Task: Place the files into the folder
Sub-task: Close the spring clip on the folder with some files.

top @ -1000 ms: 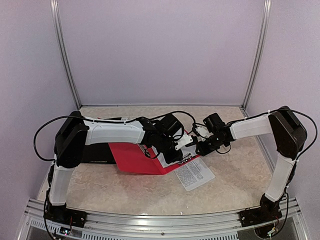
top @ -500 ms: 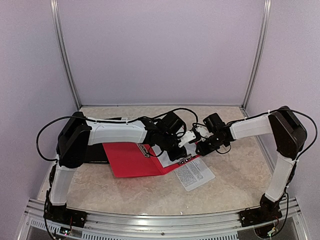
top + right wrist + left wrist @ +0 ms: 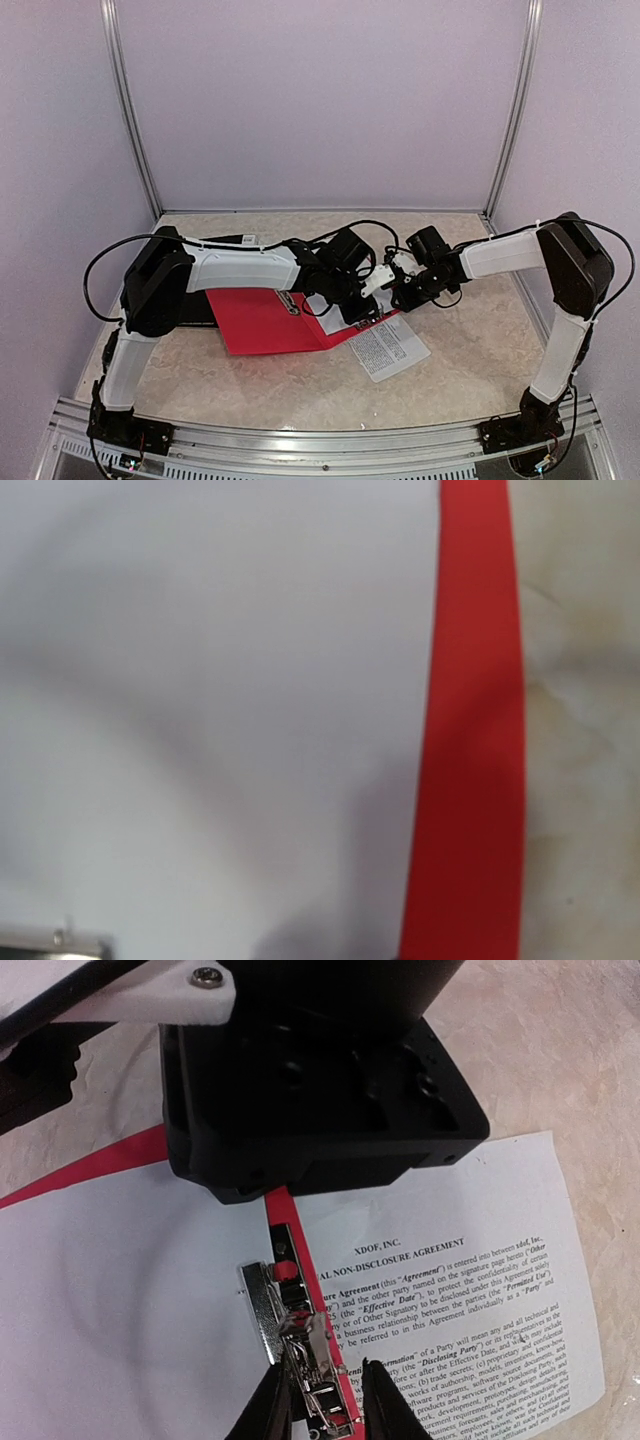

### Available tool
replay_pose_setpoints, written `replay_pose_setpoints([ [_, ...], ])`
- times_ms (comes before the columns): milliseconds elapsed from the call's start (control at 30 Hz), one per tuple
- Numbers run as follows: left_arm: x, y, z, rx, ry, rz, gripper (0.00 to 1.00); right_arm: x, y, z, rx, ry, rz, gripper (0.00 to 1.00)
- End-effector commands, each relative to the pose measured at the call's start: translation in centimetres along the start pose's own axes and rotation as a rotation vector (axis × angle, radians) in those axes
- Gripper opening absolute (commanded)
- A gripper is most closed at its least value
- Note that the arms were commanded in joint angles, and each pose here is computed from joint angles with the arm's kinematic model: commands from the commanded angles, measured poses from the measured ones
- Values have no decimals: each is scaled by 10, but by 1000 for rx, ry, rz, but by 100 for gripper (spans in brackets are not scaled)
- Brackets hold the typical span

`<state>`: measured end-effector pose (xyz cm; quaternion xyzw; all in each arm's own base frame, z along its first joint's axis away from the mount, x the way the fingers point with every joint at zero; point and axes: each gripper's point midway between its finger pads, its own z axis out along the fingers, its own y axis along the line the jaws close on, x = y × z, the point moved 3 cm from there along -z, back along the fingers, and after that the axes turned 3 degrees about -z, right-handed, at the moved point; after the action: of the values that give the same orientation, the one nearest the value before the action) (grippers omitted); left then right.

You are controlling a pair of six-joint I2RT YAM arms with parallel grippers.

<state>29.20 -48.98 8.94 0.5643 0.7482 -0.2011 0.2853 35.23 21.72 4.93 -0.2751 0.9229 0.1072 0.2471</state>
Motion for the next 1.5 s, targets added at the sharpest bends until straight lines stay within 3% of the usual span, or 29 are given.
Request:
replay_pose_setpoints([
  [0, -7, 1, 6, -3, -28, -4, 25, 19, -4, 6, 1, 65, 11, 29],
  [633, 12, 0, -15, -28, -88, -44, 62, 13, -3, 6, -3, 55, 9, 29],
  [833, 20, 7, -10, -13, -83, -63, 61, 12, -4, 5, -1, 57, 10, 29],
  [1067, 23, 12, -6, 11, -89, -67, 52, 13, -4, 6, 0, 61, 9, 29],
  [1467, 27, 5, 3, 61, -76, -60, 50, 16, -4, 8, -2, 68, 8, 29],
])
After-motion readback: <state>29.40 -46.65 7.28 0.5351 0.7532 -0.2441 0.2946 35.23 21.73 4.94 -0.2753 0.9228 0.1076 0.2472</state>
